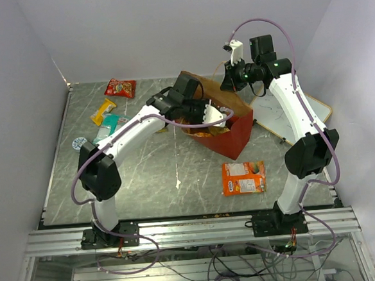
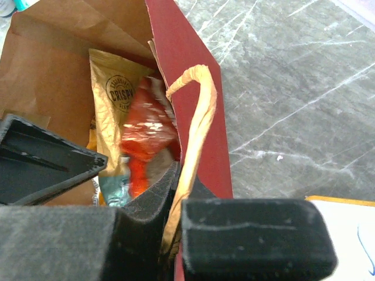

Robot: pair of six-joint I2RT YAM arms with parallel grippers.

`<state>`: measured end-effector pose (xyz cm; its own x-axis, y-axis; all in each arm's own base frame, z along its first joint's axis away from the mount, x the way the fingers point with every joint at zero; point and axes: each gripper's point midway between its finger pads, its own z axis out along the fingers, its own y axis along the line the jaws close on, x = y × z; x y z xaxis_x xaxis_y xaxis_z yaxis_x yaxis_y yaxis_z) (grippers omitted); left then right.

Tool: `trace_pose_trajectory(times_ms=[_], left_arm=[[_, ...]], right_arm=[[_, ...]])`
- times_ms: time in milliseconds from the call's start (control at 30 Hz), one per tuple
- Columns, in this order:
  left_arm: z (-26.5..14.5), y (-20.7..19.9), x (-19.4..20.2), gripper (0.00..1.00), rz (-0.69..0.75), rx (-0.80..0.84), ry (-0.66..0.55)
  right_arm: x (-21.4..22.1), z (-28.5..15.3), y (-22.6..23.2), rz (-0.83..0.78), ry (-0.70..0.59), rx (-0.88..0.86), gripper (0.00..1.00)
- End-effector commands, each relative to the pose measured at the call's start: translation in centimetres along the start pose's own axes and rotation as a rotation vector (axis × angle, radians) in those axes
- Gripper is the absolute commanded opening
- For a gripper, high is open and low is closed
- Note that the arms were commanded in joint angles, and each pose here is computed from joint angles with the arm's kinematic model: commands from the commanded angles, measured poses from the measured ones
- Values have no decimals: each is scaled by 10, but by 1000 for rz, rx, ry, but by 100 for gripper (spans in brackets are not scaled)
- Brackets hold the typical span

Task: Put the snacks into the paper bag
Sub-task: Place the snack in the paper bag, then pick up the snack from the center of the board.

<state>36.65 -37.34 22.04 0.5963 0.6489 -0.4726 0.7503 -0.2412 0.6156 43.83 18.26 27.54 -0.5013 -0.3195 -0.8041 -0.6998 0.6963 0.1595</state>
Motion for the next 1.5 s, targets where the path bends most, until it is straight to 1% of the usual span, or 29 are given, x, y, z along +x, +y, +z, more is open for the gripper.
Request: trace_pose_trajectory(times_ms=[0, 67, 100, 333, 500, 600, 667, 733, 800, 900, 1033, 1100, 1167, 1233, 1367, 1467], left_arm=[[-39, 30, -21, 41, -4, -114, -31], [-45, 36, -23, 54, -37, -141, -27], [-50, 41, -24, 57, -61, -162, -24], [-90, 61, -38, 62, -203, -271, -29], [-137, 84, -41, 66, -389, -414, -60], [-170, 93, -15, 70, -582, -517, -80], [-189, 91, 13, 71, -697, -587, -73], [-207, 87, 50, 72, -797, -665, -35], [-221, 78, 89, 73, -901, -733, 3], [-237, 57, 141, 73, -1040, -789, 39], [-244, 29, 197, 72, -1180, -801, 75], [-241, 19, 218, 72, -1233, -796, 86], [-226, 10, 234, 72, -1278, -764, 89], [-217, -2, 256, 72, -1318, -746, 119], [-182, -21, 276, 73, -1388, -650, 121], [-156, -33, 285, 77, -1450, -567, 98]], right_arm=[[-4, 5, -4, -6, -10, 11, 0], [-3, 5, -4, -5, -8, 10, 0], [-2, 5, -4, -5, -8, 9, 0], [-7, 0, 0, -10, -22, 5, 0], [-10, -3, 3, -11, -33, -4, 0], [-12, -6, 6, -12, -41, -13, 0], [-13, -8, 8, -17, -48, -15, 0], [-14, -10, 9, -20, -53, -12, 0], [-14, -11, 9, -21, -54, -10, 0], [-14, -13, 11, -19, -56, -15, 0], [-13, -14, 12, -19, -57, -15, 0], [-11, -13, 12, -17, -55, -16, 0], [-10, -13, 12, -16, -53, -17, 0], [-9, -13, 12, -16, -51, -18, 0], [-10, -15, 14, -18, -54, -18, 0], [-8, -15, 13, -20, -53, -13, 0]])
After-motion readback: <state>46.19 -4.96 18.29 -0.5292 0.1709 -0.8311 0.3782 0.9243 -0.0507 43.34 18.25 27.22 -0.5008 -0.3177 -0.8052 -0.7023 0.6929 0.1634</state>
